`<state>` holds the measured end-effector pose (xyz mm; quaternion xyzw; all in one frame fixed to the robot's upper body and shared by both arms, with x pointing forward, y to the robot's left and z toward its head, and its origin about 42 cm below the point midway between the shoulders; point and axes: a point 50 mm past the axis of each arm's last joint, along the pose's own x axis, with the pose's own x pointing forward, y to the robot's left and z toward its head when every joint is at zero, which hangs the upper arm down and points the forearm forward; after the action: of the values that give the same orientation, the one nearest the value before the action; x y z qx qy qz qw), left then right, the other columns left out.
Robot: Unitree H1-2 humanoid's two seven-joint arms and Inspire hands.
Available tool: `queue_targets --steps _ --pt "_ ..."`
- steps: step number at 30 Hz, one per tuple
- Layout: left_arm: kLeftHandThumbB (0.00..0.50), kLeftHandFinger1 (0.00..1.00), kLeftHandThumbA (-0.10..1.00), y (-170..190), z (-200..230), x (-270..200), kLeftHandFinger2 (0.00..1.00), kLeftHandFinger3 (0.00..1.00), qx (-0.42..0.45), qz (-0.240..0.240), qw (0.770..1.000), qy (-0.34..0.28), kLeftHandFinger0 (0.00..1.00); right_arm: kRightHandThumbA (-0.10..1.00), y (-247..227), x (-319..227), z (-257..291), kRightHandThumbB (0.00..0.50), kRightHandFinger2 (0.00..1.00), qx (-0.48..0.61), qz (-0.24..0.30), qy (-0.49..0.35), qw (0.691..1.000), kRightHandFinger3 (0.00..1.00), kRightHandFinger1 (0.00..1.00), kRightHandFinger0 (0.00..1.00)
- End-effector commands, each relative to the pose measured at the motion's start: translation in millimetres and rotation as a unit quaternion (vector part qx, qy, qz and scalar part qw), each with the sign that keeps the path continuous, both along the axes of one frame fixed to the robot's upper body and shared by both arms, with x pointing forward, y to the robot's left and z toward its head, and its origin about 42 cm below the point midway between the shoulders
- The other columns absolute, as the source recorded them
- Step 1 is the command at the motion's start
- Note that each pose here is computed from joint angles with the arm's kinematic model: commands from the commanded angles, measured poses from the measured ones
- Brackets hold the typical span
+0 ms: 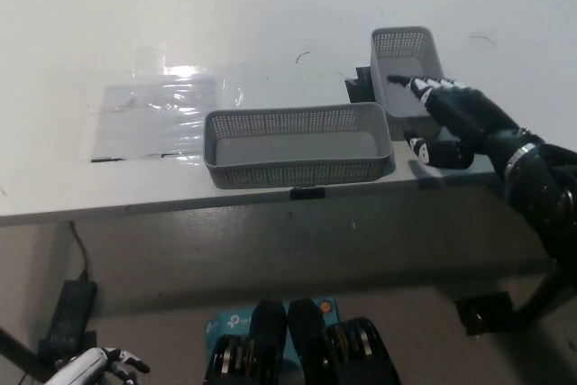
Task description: The robot uses its right hand to pick up the grey box kept on the middle on the desk and place it on top of another box next to it in a right angle
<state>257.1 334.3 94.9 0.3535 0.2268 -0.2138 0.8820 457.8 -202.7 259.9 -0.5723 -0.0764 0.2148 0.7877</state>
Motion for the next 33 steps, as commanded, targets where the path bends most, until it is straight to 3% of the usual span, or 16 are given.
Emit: queue_targets --steps 1,6,7,11,16,23,24,29,31,32,33 --pt "0.316 0.35 0.26 7 14 4 0.51 0.62 0.007 -0.009 1.0 -0.01 0.32 0.31 2 7 6 0.475 1.0 -0.038 -0.003 -0.016 0.999 1.0 1.0 1.0" --pt "0.322 0.38 0.27 8 13 -1 0.53 0.64 0.007 -0.007 1.0 -0.008 0.33 0.27 -7 15 -13 0.449 1.0 -0.061 -0.007 0.0 0.998 1.0 1.0 1.0" --pt "0.326 0.36 0.27 8 13 -1 0.52 0.65 0.007 -0.006 1.0 -0.005 0.32 0.31 -13 23 -13 0.438 1.0 -0.074 -0.015 -0.002 0.997 1.0 1.0 1.0" --pt "0.345 0.42 0.32 8 12 -1 0.56 0.65 0.009 -0.008 1.0 -0.001 0.4 0.31 -19 37 -9 0.416 1.0 -0.076 -0.023 -0.007 0.997 1.0 1.0 1.0" --pt "0.331 0.43 0.32 8 13 -2 0.58 0.68 0.016 -0.012 1.0 0.005 0.42 0.32 -18 46 -5 0.384 1.0 -0.091 -0.028 -0.013 0.995 1.0 1.0 1.0" --pt "0.345 0.43 0.31 7 17 4 0.56 0.61 0.006 -0.017 1.0 -0.001 0.41 0.28 -6 56 -7 0.344 1.0 -0.074 -0.005 -0.013 0.997 1.0 1.0 1.0" --pt "0.344 0.37 0.3 7 18 5 0.52 0.6 0.009 -0.016 1.0 -0.003 0.34 0.28 -2 56 -7 0.322 1.0 -0.077 0.008 -0.007 0.997 1.0 1.0 1.0" --pt "0.321 0.39 0.27 5 23 9 0.53 0.67 0.015 -0.023 1.0 -0.012 0.36 0.23 10 56 -5 0.259 1.0 -0.07 0.04 0.003 0.997 1.0 1.0 1.0" --pt "0.321 0.39 0.27 5 22 9 0.53 0.67 0.013 -0.022 1.0 -0.011 0.36 0.22 11 56 -5 0.256 0.97 -0.068 0.043 0.006 0.997 1.0 1.0 1.0" --pt "0.329 0.37 0.27 5 22 8 0.5 0.67 0.011 -0.021 1.0 -0.011 0.34 0.16 15 55 -6 0.256 0.86 -0.052 0.054 0.018 0.997 1.0 0.97 0.96" --pt "0.331 0.35 0.28 5 22 8 0.48 0.67 0.013 -0.018 1.0 -0.007 0.32 0.12 17 54 -8 0.274 0.76 -0.042 0.055 0.023 0.997 1.0 0.74 0.72"
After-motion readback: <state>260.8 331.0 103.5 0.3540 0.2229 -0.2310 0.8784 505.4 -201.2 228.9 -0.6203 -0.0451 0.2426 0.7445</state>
